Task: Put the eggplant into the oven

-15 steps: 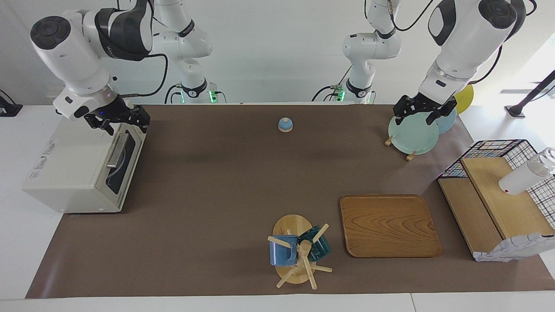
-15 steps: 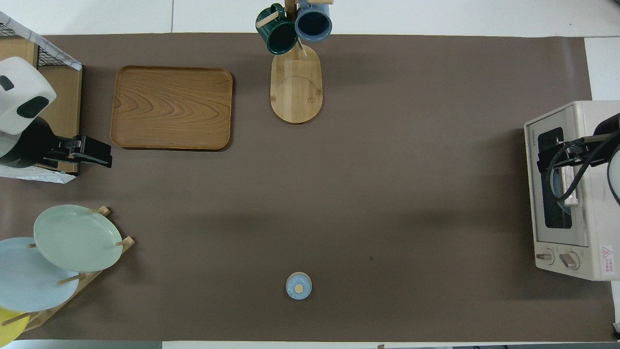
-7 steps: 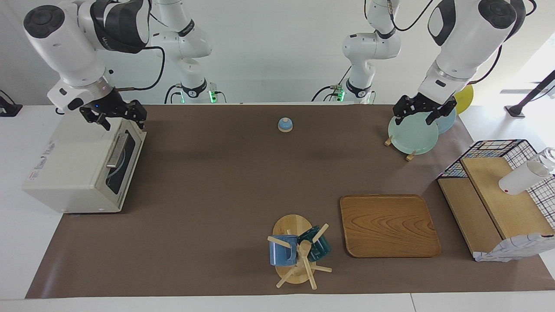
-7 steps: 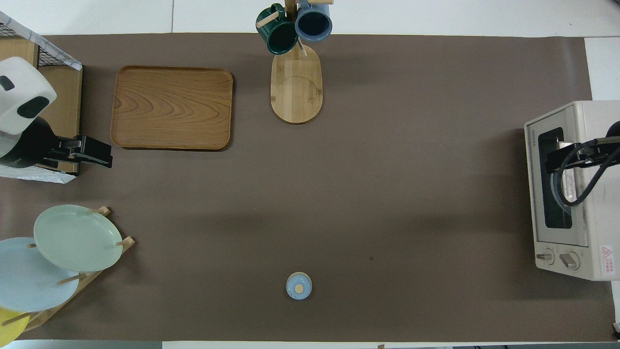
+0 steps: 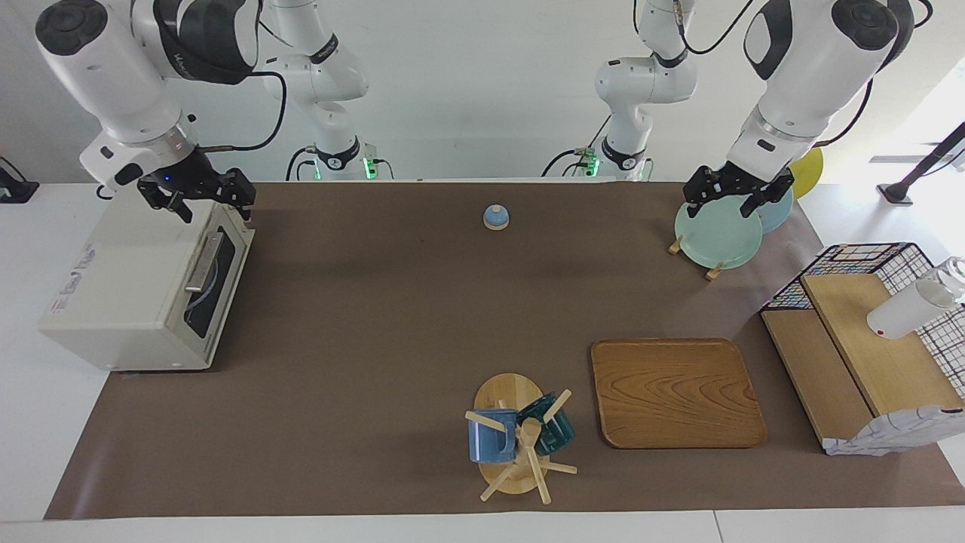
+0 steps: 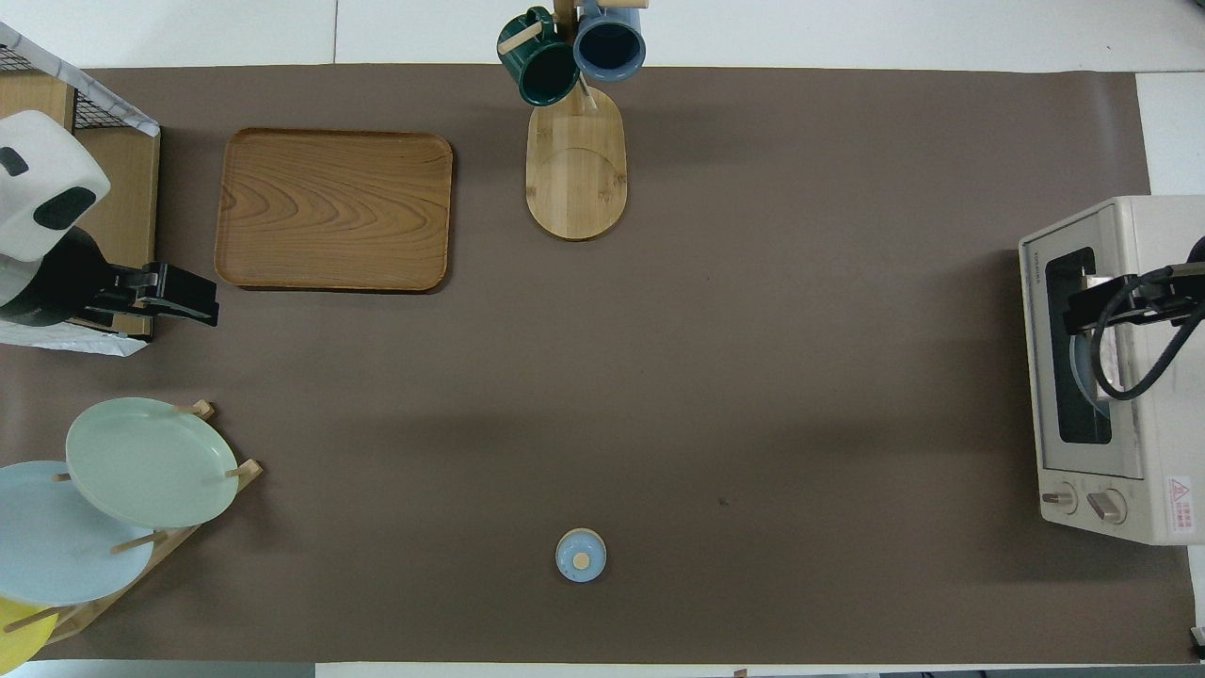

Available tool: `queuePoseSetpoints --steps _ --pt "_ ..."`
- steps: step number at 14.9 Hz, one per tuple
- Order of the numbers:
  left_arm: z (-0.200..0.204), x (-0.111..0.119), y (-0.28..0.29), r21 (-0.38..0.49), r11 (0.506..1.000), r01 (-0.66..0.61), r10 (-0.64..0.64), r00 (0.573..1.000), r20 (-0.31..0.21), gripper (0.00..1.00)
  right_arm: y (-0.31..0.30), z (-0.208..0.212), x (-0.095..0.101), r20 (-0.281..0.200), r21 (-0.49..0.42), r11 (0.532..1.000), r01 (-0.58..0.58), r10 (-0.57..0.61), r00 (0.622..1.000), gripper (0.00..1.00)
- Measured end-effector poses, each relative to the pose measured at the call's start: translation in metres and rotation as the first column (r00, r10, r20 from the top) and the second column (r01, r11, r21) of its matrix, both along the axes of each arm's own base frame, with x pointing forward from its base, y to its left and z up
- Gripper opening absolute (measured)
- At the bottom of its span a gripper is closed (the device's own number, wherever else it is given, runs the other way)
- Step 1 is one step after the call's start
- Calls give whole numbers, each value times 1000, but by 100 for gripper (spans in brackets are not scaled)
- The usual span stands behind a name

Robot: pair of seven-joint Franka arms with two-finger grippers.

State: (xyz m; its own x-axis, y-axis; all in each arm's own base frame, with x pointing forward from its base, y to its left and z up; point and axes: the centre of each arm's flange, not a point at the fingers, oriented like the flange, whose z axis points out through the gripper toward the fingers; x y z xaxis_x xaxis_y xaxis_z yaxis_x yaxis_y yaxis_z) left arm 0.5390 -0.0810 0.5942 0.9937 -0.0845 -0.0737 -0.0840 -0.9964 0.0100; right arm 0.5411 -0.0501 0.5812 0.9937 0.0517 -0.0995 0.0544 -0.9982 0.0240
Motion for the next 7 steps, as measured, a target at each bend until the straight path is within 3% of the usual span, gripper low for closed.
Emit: queuePoseSetpoints --steps 7 --pt "0 0 0 0 1000 0 0 1000 0 100 0 5 1 17 0 1000 2 -2 1000 100"
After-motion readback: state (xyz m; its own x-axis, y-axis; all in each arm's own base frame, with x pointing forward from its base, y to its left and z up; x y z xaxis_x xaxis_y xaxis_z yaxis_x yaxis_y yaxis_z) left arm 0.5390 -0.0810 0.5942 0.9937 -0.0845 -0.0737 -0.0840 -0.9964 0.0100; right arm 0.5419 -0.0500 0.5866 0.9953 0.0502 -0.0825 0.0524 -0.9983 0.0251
